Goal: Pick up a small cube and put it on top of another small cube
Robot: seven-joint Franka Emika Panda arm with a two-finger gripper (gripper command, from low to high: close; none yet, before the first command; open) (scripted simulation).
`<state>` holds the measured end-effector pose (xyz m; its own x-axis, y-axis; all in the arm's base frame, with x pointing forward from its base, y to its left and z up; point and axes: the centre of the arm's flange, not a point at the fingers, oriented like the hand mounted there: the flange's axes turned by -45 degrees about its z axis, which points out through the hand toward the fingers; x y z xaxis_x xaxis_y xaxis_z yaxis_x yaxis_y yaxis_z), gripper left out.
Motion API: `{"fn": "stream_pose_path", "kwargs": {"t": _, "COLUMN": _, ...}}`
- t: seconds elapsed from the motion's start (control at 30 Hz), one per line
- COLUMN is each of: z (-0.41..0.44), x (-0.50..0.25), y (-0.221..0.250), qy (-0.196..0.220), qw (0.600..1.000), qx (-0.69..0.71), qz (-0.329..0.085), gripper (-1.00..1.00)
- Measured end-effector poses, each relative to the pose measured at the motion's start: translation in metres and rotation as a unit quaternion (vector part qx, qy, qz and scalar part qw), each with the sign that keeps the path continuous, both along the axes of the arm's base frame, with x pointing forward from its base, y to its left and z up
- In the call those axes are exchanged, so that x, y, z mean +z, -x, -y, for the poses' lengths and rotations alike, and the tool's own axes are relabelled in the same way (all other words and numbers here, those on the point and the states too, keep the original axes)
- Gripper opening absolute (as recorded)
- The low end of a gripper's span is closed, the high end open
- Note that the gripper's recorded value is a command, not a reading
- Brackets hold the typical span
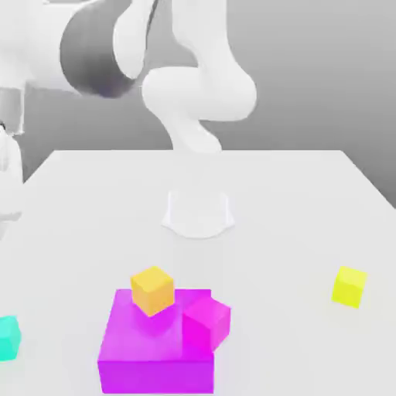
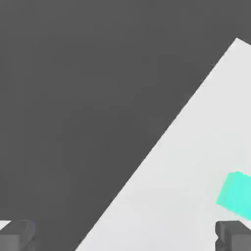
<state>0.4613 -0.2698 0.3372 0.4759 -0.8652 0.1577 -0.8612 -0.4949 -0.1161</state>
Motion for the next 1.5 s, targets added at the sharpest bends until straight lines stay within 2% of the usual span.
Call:
{"fn": "stream_pose_path", "kwargs": {"t": 0.23, "z": 0.054, "x": -0.128, "y": 0.046, "qy": -0.049, "qw": 0.986, "qx": -0.139, "qz": -0.073, "gripper": 0.0}}
{"fn": "stream_pose_path", "kwargs": {"t": 0.37, "z": 0.06, "x": -0.187, "y": 0.054, "qy": -0.054, "qw": 0.983, "qx": -0.156, "qz": -0.082, "gripper": 0.0}}
{"fn": "stream_pose_path", "kwargs": {"t": 0.4, "z": 0.06, "x": -0.199, "y": 0.055, "qy": -0.054, "qw": 0.983, "qx": -0.157, "qz": -0.082, "gripper": -1.0}}
{"fn": "stream_pose_path", "kwargs": {"t": 0.63, "z": 0.06, "x": -0.201, "y": 0.055, "qy": -0.054, "qw": 0.983, "qx": -0.158, "qz": -0.082, "gripper": -1.0}}
{"fn": "stream_pose_path", "kwargs": {"t": 0.8, "z": 0.054, "x": -0.143, "y": 0.053, "qy": -0.054, "qw": 0.984, "qx": -0.148, "qz": -0.082, "gripper": -1.0}}
{"fn": "stream_pose_path", "kwargs": {"t": 1.1, "z": -0.08, "x": -0.065, "y": 0.041, "qy": -0.042, "qw": 0.992, "qx": 0.077, "qz": -0.088, "gripper": -1.0}}
{"fn": "stream_pose_path", "kwargs": {"t": 1.3, "z": -0.152, "x": -0.029, "y": 0.066, "qy": -0.026, "qw": 0.972, "qx": 0.214, "qz": -0.093, "gripper": -1.0}}
{"fn": "stream_pose_path", "kwargs": {"t": 1.4, "z": -0.186, "x": -0.019, "y": 0.083, "qy": -0.016, "qw": 0.955, "qx": 0.281, "qz": -0.096, "gripper": -1.0}}
{"fn": "stream_pose_path", "kwargs": {"t": 1.5, "z": -0.194, "x": -0.046, "y": 0.086, "qy": -0.013, "qw": 0.949, "qx": 0.299, "qz": -0.097, "gripper": -1.0}}
